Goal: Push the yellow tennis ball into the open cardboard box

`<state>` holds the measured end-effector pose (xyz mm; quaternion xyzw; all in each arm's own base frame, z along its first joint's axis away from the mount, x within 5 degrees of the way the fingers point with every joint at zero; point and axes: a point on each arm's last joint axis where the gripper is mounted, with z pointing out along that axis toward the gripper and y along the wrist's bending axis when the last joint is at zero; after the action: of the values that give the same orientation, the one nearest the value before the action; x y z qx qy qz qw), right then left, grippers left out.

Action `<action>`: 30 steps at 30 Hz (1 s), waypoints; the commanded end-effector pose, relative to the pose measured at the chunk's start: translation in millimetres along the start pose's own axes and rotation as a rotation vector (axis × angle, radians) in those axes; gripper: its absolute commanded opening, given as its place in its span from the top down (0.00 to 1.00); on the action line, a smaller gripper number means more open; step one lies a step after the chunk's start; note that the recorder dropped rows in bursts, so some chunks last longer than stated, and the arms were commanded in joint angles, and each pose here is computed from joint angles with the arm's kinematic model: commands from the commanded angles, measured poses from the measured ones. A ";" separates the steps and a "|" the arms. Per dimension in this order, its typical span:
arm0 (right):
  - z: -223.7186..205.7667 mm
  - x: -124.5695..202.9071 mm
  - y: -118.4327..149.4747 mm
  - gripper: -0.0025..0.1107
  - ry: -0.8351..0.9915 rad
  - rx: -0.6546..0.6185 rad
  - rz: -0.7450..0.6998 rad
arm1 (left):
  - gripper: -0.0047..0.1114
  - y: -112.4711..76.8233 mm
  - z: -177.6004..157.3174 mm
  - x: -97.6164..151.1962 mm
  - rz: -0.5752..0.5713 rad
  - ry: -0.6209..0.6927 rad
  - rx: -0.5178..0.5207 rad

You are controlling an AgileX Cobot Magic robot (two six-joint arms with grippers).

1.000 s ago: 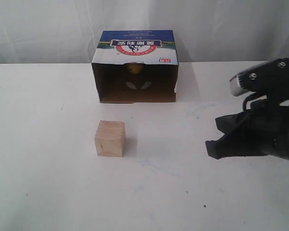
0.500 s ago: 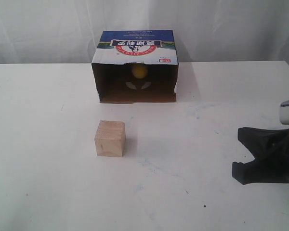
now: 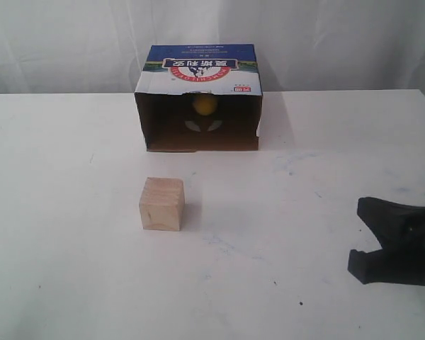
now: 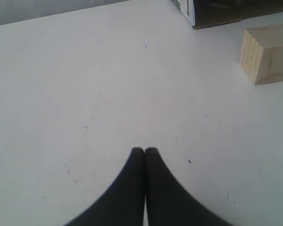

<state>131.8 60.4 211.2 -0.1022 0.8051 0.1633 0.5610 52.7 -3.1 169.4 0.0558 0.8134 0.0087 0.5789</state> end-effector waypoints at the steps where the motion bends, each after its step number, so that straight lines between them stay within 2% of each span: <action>1: -6.4 6.0 -3.0 0.98 -0.076 0.003 0.024 | 0.96 -0.5 0.0 0.6 -0.002 -0.004 0.007; 12: -21.8 -5.6 -1.8 0.98 -0.196 -0.025 0.098 | 0.96 -0.5 0.0 0.6 -0.002 -0.004 0.007; 25: -22.7 -5.6 -1.7 0.98 -0.195 -0.027 0.099 | 0.96 -0.5 0.0 0.6 -0.002 -0.004 0.007; 30: -38.1 -1.3 -0.3 0.98 -0.160 -0.050 0.102 | 0.96 -0.5 0.0 0.6 -0.002 -0.004 0.007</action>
<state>108.2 48.4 225.6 -0.0552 0.7517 0.2161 0.6206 52.7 -3.1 169.4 0.0558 0.8134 0.0087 0.5789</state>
